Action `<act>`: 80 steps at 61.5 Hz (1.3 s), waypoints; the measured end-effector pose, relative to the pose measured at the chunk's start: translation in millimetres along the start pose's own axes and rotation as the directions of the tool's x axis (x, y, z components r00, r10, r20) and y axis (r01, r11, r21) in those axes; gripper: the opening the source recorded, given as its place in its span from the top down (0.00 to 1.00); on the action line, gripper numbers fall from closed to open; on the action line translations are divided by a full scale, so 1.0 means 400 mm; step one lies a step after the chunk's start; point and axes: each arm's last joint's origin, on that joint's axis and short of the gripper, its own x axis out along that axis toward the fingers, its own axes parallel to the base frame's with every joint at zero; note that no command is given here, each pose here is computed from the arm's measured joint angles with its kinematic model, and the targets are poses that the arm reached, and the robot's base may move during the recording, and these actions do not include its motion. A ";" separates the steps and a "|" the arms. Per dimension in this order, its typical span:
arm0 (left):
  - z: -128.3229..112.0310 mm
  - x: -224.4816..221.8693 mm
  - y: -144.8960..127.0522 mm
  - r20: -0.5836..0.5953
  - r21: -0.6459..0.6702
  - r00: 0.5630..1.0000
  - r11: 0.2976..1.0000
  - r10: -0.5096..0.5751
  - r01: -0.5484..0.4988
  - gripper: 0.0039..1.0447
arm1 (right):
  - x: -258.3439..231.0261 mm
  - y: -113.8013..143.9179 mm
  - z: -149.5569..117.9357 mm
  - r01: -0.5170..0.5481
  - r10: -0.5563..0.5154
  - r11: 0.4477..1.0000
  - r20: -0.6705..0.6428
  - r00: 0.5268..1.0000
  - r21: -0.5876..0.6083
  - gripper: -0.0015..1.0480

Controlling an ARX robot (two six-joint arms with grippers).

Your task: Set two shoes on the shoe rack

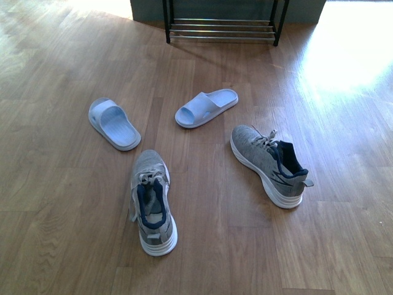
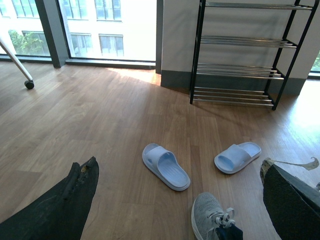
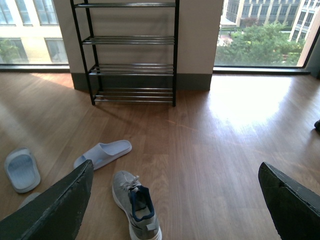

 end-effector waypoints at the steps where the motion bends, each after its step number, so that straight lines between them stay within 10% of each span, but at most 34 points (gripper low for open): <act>1: 0.000 0.000 0.000 0.000 0.000 1.000 1.000 0.000 0.000 0.09 | 0.000 0.000 0.000 0.000 0.000 1.000 0.000 1.000 0.000 0.09; 80: 0.000 0.000 0.000 0.000 0.000 1.000 1.000 0.000 0.000 0.09 | 0.000 0.000 0.000 0.000 0.000 1.000 0.000 1.000 0.000 0.09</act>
